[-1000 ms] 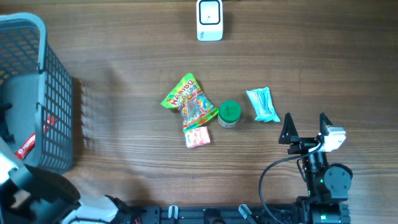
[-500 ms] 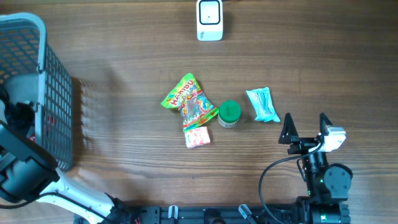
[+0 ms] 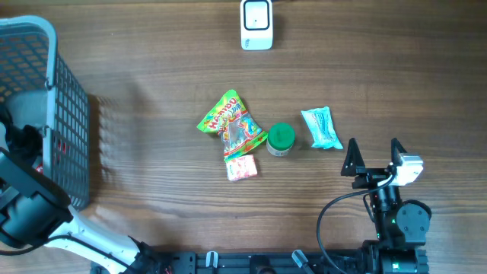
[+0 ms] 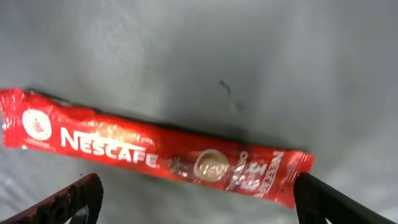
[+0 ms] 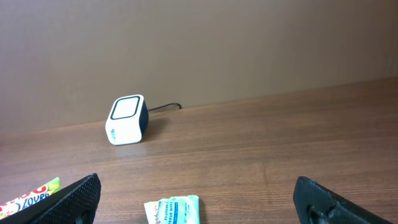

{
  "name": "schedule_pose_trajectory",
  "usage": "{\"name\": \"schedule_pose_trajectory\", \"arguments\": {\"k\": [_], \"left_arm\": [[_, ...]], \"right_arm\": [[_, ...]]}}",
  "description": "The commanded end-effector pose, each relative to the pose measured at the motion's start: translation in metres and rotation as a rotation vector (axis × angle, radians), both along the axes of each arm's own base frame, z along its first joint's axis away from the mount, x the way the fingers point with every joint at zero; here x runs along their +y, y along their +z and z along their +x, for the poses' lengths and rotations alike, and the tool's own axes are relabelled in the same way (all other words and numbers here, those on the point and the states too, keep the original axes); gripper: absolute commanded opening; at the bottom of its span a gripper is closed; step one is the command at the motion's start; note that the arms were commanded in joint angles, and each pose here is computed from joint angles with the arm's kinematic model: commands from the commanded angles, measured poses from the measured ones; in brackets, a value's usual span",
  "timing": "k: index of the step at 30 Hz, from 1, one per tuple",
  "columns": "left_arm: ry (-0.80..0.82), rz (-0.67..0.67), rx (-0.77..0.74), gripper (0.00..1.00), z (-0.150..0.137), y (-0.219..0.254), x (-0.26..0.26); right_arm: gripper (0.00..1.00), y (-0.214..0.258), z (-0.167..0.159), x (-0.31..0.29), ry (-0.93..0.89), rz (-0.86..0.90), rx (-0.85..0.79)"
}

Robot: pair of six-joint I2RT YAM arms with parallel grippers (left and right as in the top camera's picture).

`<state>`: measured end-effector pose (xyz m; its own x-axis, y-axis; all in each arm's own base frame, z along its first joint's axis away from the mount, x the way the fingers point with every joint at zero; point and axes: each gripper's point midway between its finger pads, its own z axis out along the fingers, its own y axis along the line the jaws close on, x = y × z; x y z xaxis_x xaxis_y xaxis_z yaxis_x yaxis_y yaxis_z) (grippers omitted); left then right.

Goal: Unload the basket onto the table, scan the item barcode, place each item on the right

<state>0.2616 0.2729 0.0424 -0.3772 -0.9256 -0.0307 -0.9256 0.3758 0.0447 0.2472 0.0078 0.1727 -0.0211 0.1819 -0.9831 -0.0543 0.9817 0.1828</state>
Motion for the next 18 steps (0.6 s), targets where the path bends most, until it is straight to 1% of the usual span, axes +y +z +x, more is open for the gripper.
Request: {"name": "schedule_pose_trajectory", "arguments": {"k": [1,2,5,7,15,16,17,18], "left_arm": [[-0.009,-0.06,0.044,0.96,-0.009,-0.015,-0.008],[-0.008,-0.075,0.061,1.0,-0.011,-0.022,-0.009],[-0.01,-0.067,0.092,1.0,-0.014,-0.032,-0.006],[-0.011,-0.033,0.103,1.0,-0.014,-0.035,0.002],[-0.011,-0.004,0.08,0.99,-0.008,-0.036,0.009],[-0.011,0.013,0.092,0.93,-0.01,-0.036,0.012],[-0.011,0.035,0.114,0.83,-0.013,-0.036,0.016],[-0.012,0.061,0.144,0.7,-0.018,-0.037,0.021]], "right_arm": [[1.0,0.001,0.0,0.0,-0.003,0.01,-0.004],[1.0,0.001,0.0,0.0,-0.003,0.01,-0.004],[1.0,0.001,0.0,0.0,-0.003,0.01,-0.004],[1.0,0.001,0.0,0.0,-0.003,0.01,-0.004],[1.0,0.001,0.0,0.0,-0.003,0.01,-0.004],[1.0,0.001,0.0,0.0,-0.003,0.01,-0.004],[1.0,0.001,0.0,0.0,-0.003,0.01,-0.004],[1.0,0.001,0.0,0.0,-0.003,0.01,-0.004]]}}
